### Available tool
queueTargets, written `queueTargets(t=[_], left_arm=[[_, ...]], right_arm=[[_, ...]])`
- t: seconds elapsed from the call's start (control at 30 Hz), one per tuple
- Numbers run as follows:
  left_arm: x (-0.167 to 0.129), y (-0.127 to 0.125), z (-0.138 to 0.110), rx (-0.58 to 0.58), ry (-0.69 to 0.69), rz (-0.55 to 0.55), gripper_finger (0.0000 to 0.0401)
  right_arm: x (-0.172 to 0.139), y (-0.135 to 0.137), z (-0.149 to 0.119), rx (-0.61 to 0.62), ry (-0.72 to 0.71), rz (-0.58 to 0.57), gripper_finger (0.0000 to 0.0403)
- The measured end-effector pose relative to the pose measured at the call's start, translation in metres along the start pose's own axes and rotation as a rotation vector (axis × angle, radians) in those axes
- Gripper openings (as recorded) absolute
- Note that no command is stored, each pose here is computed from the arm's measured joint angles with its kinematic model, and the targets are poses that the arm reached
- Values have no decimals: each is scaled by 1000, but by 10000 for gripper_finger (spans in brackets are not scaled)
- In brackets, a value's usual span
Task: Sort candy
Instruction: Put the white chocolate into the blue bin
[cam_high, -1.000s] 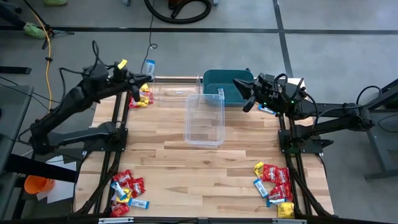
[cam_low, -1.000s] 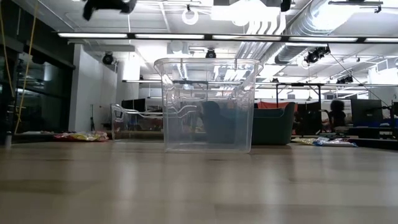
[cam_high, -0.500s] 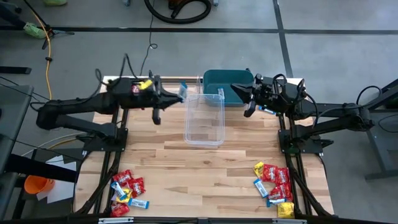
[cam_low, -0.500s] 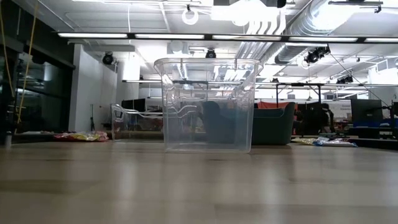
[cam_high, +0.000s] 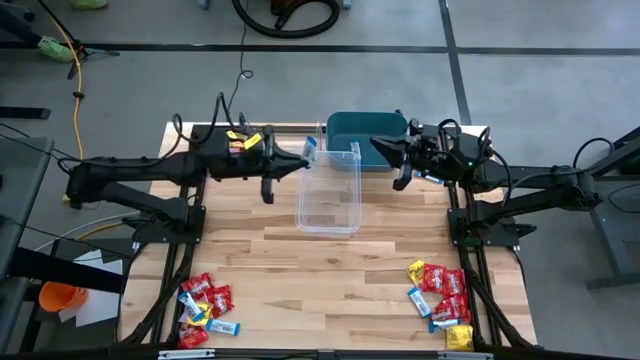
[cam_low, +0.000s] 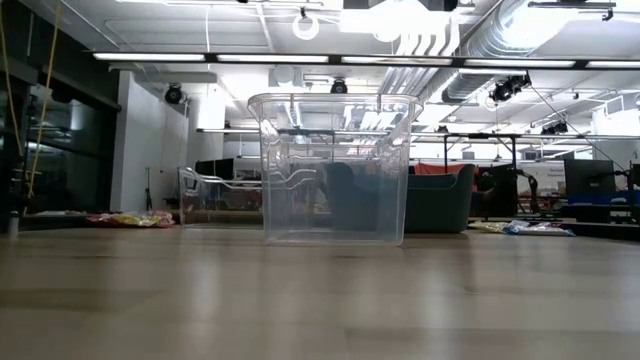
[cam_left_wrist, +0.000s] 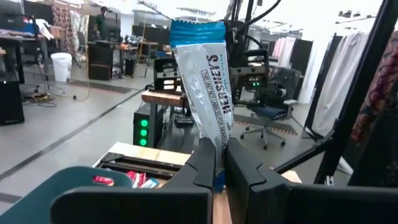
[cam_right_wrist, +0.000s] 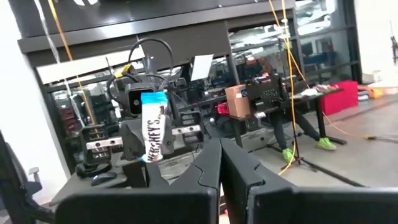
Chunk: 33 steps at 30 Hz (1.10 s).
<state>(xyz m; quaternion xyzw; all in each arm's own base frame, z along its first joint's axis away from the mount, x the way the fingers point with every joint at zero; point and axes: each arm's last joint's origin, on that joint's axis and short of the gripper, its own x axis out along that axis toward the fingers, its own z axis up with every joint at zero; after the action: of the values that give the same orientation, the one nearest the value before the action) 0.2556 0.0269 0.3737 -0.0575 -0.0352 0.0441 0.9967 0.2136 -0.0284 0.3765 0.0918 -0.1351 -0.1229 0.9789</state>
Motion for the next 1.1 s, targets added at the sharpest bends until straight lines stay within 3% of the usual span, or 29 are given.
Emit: queueTargets(t=[0.23, 0.5, 0.63, 0.87, 1.1], left_arm=[[54, 18, -34, 30, -25, 37, 1], [127, 68, -54, 142, 168, 118, 1], [156, 97, -66, 131, 264, 190, 8], [178, 136, -97, 110, 436, 303, 51], [178, 146, -106, 94, 476, 328, 125]], right_arm=[[-5, 2, 9, 2, -46, 39, 0], [-15, 2, 19, 8, -87, 44, 0], [-15, 2, 19, 7, -84, 43, 0], [-15, 2, 18, 5, -72, 40, 0], [-15, 2, 18, -39, -73, 38, 0]])
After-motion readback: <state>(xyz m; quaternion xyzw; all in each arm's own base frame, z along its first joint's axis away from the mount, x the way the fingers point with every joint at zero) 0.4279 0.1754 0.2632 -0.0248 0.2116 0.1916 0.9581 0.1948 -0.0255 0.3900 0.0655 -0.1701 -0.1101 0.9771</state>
